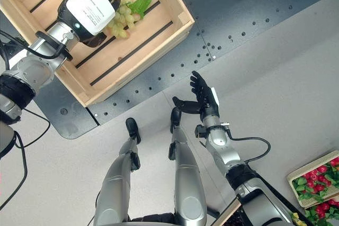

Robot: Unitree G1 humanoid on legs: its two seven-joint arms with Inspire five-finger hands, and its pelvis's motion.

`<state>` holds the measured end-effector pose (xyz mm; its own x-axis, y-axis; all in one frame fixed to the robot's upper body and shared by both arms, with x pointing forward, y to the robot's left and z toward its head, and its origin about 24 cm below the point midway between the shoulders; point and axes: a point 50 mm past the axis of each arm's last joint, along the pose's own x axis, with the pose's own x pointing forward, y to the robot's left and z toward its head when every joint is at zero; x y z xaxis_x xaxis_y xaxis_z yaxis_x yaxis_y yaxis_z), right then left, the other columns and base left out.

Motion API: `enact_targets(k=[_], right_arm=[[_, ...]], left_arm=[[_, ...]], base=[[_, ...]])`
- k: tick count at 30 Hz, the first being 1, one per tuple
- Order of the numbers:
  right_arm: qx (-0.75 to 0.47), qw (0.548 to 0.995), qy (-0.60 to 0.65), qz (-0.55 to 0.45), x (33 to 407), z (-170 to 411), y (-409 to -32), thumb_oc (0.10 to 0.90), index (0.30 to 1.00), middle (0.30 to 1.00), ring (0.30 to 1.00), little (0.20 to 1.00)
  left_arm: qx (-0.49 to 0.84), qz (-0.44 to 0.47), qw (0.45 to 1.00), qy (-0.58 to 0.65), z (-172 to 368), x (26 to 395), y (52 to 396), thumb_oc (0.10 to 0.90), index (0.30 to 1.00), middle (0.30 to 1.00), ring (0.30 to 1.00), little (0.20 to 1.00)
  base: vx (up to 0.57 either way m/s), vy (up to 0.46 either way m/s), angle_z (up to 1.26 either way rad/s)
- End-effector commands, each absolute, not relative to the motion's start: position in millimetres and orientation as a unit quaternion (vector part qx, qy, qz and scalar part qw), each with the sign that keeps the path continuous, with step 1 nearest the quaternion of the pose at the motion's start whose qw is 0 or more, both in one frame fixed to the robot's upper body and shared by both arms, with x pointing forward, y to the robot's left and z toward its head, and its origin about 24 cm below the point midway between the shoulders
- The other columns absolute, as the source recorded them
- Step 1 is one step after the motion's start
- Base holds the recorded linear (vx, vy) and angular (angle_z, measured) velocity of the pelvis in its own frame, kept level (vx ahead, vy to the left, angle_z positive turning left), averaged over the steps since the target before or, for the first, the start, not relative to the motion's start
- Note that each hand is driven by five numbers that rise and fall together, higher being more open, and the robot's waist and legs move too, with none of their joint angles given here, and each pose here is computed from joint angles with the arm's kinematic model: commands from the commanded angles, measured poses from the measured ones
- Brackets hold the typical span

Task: Pick up the fruits from the basket on one side to the basket on the other side

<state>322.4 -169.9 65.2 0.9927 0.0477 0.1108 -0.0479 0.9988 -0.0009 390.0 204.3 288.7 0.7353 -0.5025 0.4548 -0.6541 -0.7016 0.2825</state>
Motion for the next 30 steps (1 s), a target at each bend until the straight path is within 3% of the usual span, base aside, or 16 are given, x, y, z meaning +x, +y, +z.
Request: enact_targets(k=[1,10,15,16,20,24,29,30], right_arm=[[0.046,0.990,-0.133,0.020,323,92,-167,0.800,0.900,0.900,0.900,0.900],[0.046,0.990,-0.132,0.017,327,96,-164,0.800,0.900,0.900,0.900,0.900],[0.039,0.990,-0.135,0.013,331,101,-167,0.800,0.900,0.900,0.900,0.900],[0.039,0.990,-0.134,0.010,331,101,-167,0.800,0.900,0.900,0.900,0.900],[0.037,0.990,-0.134,0.008,333,103,-169,0.800,0.900,0.900,0.900,0.900],[0.034,0.990,-0.135,0.008,334,105,-171,0.800,0.900,0.900,0.900,0.900],[0.033,0.990,-0.140,0.006,335,109,-176,0.800,0.900,0.900,0.900,0.900],[0.034,0.989,-0.141,0.005,335,109,-176,0.800,0.900,0.900,0.900,0.900]], left_arm=[[0.852,0.345,0.202,-0.339,368,366,225,0.800,0.900,0.900,0.900,0.900],[0.856,0.272,0.254,-0.358,355,378,215,0.800,0.900,0.900,0.900,0.900],[0.860,0.217,0.324,-0.329,344,387,214,0.800,0.900,0.900,0.900,0.900],[0.850,0.196,0.367,-0.323,338,391,214,0.800,0.900,0.900,0.900,0.900],[0.831,0.156,0.430,-0.317,326,396,211,0.800,0.900,0.900,0.900,0.900],[0.839,0.127,0.429,-0.312,318,399,208,0.800,0.900,0.900,0.900,0.900],[0.860,0.151,0.417,-0.253,316,403,221,0.800,0.900,0.900,0.900,0.900],[0.861,0.157,0.416,-0.245,315,403,224,0.769,0.853,0.853,0.853,0.853]], base=[[0.00,0.000,0.00],[0.00,0.000,0.00],[0.00,0.013,-0.01],[0.01,0.020,-0.04],[0.01,0.022,-0.04],[0.00,0.026,-0.02],[0.00,0.031,-0.01],[0.00,0.000,0.00]])
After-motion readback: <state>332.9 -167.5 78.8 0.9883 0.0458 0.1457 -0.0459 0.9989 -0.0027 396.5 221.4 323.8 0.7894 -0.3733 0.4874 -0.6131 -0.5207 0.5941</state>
